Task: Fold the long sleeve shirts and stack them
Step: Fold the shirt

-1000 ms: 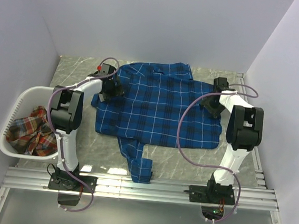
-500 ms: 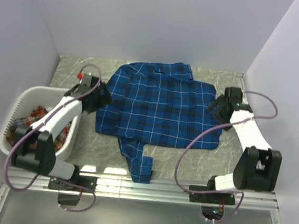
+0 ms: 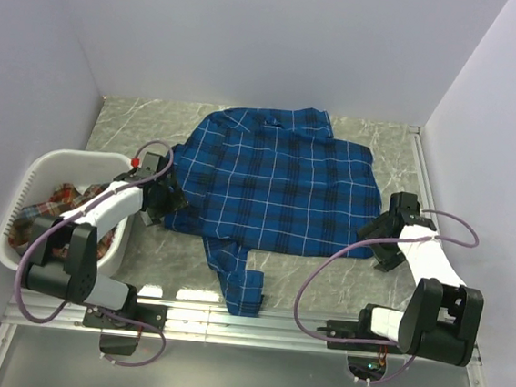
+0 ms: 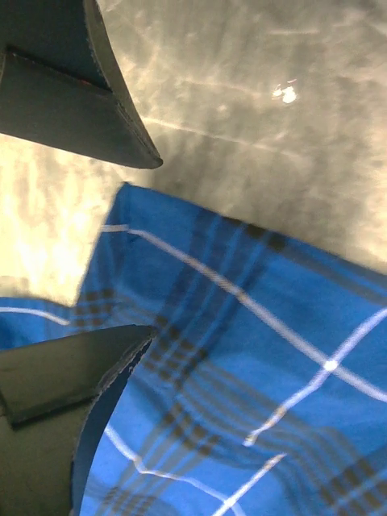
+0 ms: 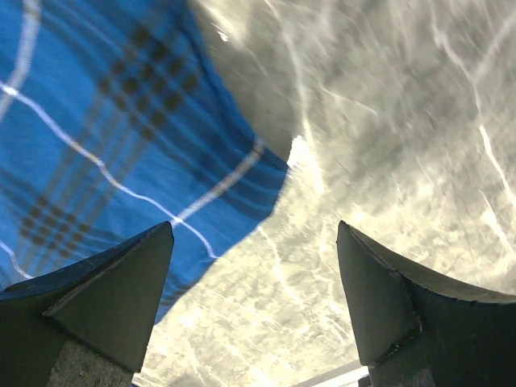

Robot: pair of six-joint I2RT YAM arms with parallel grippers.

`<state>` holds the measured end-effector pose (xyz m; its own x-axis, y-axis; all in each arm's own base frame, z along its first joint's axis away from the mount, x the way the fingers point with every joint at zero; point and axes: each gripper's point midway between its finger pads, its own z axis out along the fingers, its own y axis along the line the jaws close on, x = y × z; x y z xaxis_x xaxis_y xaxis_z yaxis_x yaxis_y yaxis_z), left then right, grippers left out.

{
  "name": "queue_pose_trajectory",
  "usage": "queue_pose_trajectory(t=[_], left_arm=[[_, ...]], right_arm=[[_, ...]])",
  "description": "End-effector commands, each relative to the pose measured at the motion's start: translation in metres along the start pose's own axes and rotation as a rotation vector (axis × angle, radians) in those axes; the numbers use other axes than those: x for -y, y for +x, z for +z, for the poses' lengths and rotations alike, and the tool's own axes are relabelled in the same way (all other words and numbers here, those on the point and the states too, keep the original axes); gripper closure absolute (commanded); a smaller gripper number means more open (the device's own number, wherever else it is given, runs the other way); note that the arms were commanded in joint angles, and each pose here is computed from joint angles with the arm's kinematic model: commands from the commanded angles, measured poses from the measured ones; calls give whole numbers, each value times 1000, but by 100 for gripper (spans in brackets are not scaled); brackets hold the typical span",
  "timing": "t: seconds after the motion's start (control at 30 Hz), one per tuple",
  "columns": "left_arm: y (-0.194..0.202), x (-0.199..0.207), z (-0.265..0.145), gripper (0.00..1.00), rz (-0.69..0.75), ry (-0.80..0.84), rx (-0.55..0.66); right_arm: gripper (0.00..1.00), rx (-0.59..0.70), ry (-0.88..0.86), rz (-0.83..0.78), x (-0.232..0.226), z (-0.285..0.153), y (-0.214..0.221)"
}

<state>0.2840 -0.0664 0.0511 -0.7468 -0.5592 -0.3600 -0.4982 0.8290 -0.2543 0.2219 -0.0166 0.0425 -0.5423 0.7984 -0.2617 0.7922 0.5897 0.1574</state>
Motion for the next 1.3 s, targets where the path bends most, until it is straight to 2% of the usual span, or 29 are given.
queue_pose_trajectory(t=[0.0, 0.37, 0.7, 0.73, 0.8, 0.83, 0.9, 0.93, 1.0, 1.03, 1.1, 1.13, 1.27], left_arm=[[7, -10, 12, 16, -6, -49, -33], [18, -9, 27, 25, 15, -45, -100], [22, -9, 33, 34, 27, -43, -126], [21, -8, 32, 38, 27, -40, -123], [21, -7, 32, 42, 28, -38, -121], [21, -7, 31, 47, 28, -35, -121], [21, -4, 30, 52, 31, -19, -123], [20, -3, 29, 60, 31, -12, -120], [15, 2, 24, 72, 34, 3, -105], [14, 2, 21, 84, 37, 6, -102], [5, 6, 11, 97, 44, 12, -82], [-4, 13, 3, 99, 54, 31, -60], [-14, 20, -14, 99, 66, 43, -49]], right_arm=[[11, 10, -26, 36, -1, -2, 0], [14, -5, 7, 99, 10, 21, 8], [20, -3, -57, 179, -11, 40, -1], [21, 0, -62, 187, -13, 41, -1], [27, -8, -53, 191, -12, 46, 1], [30, -10, -52, 194, -12, 46, 1], [41, -2, -45, 194, -10, 46, -1], [54, 3, -35, 187, -9, 45, -2], [69, 43, -10, 171, -5, 40, -11], [84, 50, 3, 163, -5, 34, -16], [94, 87, 25, 142, -1, 24, -27], [100, 105, 20, 136, -3, 13, -34], [100, 161, 10, 122, -5, -10, -49]])
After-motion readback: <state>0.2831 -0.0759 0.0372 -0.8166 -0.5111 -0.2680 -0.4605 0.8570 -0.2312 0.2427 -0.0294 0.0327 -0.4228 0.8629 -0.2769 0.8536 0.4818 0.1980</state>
